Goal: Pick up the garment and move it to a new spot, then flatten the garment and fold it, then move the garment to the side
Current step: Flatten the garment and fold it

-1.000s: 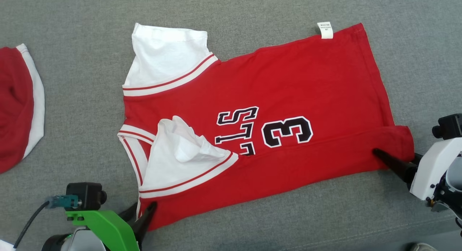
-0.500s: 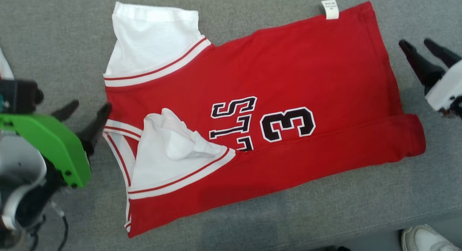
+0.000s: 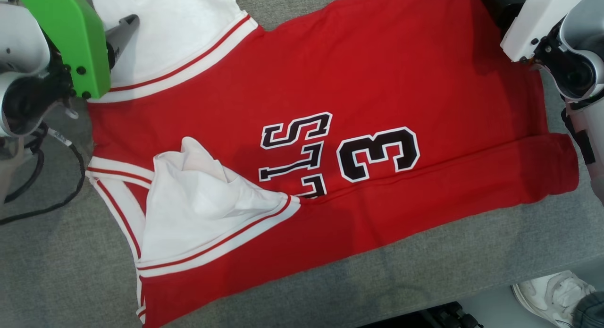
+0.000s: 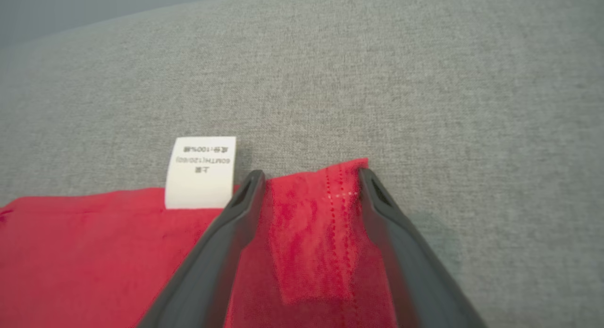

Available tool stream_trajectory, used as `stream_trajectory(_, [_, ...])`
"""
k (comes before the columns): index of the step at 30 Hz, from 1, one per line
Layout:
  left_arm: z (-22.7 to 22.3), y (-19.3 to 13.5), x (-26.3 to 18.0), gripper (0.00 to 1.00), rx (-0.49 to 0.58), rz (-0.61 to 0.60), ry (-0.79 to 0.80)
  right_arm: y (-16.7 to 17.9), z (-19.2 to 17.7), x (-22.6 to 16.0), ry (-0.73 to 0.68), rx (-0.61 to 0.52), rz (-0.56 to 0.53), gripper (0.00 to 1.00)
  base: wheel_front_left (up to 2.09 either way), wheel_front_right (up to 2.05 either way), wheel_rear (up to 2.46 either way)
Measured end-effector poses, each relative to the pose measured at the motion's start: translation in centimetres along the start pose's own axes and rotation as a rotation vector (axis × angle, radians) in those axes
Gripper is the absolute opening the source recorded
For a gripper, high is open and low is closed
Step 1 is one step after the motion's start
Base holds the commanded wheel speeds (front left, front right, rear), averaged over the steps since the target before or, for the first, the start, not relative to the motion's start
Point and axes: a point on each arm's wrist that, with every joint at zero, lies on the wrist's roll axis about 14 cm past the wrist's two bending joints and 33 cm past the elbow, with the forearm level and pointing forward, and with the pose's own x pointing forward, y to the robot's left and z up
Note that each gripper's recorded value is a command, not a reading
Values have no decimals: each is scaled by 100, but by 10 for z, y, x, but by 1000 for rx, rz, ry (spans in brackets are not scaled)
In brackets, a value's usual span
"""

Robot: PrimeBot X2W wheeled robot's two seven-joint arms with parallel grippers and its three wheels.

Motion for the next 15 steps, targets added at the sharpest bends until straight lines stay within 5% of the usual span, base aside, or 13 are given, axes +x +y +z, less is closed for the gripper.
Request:
stream_trajectory(13, [15,-2,27,100,0,-24,10,-24,-2,-7,16,-33,-40,100,0,0,0])
stream_trajectory(15, [18,-4,29,91,1,-31,-1,-24,-2,-6,16,-40,-40,100,0,0,0])
